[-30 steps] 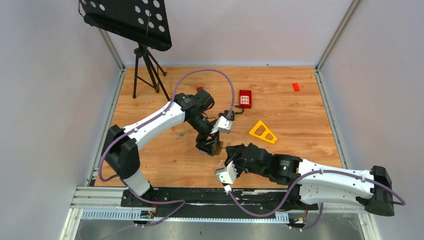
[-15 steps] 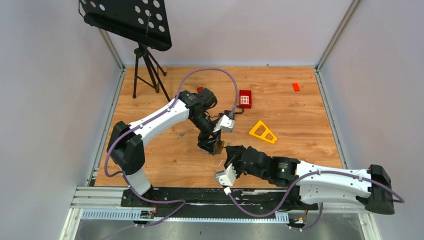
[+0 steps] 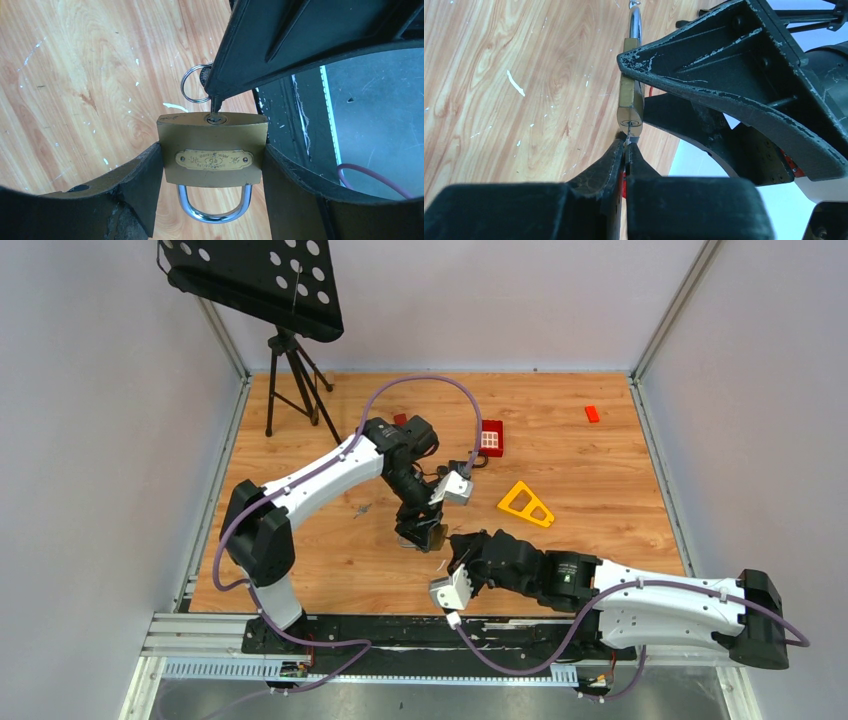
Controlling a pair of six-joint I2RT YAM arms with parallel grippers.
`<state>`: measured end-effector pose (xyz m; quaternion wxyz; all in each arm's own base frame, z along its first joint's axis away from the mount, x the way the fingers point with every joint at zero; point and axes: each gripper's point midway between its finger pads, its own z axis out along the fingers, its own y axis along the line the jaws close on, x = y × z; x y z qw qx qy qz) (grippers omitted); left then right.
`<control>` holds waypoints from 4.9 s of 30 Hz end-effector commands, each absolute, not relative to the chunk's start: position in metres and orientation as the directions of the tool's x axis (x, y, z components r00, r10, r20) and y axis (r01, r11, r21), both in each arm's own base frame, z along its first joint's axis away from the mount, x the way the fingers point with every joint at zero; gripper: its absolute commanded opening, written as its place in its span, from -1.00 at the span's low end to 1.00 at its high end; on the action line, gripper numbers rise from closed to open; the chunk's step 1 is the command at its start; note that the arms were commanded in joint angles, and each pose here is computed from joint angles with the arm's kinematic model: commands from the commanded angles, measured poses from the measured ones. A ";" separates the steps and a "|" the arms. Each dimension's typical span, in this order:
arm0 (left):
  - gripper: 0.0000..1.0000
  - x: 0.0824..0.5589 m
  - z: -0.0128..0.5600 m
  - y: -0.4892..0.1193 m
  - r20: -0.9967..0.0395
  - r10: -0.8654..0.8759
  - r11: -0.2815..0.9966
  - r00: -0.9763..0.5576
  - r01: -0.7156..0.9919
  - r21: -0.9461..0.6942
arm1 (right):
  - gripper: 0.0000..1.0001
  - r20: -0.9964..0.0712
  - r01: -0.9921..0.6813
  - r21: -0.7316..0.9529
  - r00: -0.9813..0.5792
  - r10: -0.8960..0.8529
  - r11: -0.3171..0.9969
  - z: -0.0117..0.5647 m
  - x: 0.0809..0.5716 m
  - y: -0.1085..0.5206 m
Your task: Unlock with the key
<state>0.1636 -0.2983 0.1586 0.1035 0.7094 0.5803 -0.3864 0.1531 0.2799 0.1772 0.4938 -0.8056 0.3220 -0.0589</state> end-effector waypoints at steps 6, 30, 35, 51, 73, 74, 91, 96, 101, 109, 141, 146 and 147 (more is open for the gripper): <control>-1.00 0.166 0.201 -0.323 -0.779 0.623 -0.373 0.071 0.902 -0.217 | -1.00 -0.453 -0.584 -0.785 0.769 -0.451 -0.208 0.212 0.132 0.306; -1.00 0.146 0.197 -0.306 -0.791 0.595 -0.458 0.145 0.869 -0.186 | -1.00 -0.433 -0.535 -0.828 0.800 -0.416 -0.168 0.234 0.134 0.287; -1.00 0.144 0.192 -0.309 -0.777 0.602 -0.472 0.186 0.868 -0.158 | -1.00 -0.458 -0.557 -0.812 0.792 -0.404 -0.173 0.239 0.128 0.284; -1.00 0.143 0.182 -0.310 -0.755 0.598 -0.499 0.268 0.862 -0.090 | -1.00 -0.363 -0.499 -0.834 0.818 -0.446 -0.237 0.233 0.133 0.278; -1.00 0.158 0.174 -0.315 -0.735 0.601 -0.481 0.313 0.877 -0.021 | -1.00 -0.343 -0.539 -0.789 0.784 -0.517 -0.294 0.235 0.133 0.285; -1.00 0.158 0.175 -0.315 -0.736 0.601 -0.481 0.312 0.877 -0.021 | -1.00 -0.335 -0.538 -0.787 0.783 -0.524 -0.301 0.232 0.134 0.285; -1.00 0.158 0.174 -0.313 -0.729 0.613 -0.472 0.305 0.881 -0.029 | -1.00 -0.294 -0.533 -0.779 0.775 -0.560 -0.329 0.217 0.139 0.277; -1.00 0.159 0.175 -0.314 -0.728 0.616 -0.467 0.300 0.884 -0.031 | -1.00 -0.295 -0.536 -0.778 0.772 -0.563 -0.328 0.219 0.138 0.272; -1.00 0.159 0.178 -0.314 -0.730 0.616 -0.460 0.295 0.887 -0.030 | -1.00 -0.289 -0.541 -0.769 0.770 -0.569 -0.340 0.211 0.137 0.269; -1.00 0.158 0.180 -0.314 -0.734 0.614 -0.458 0.289 0.888 -0.033 | -1.00 -0.274 -0.544 -0.762 0.762 -0.587 -0.350 0.198 0.140 0.268; -1.00 0.157 0.180 -0.313 -0.733 0.619 -0.455 0.280 0.890 -0.044 | -1.00 -0.255 -0.530 -0.775 0.761 -0.596 -0.345 0.193 0.146 0.275; -1.00 0.157 0.180 -0.313 -0.732 0.621 -0.453 0.280 0.890 -0.044 | -1.00 -0.260 -0.531 -0.774 0.764 -0.591 -0.345 0.193 0.145 0.276; -1.00 0.157 0.180 -0.313 -0.733 0.620 -0.453 0.279 0.890 -0.045 | -1.00 -0.261 -0.532 -0.773 0.764 -0.591 -0.347 0.192 0.145 0.276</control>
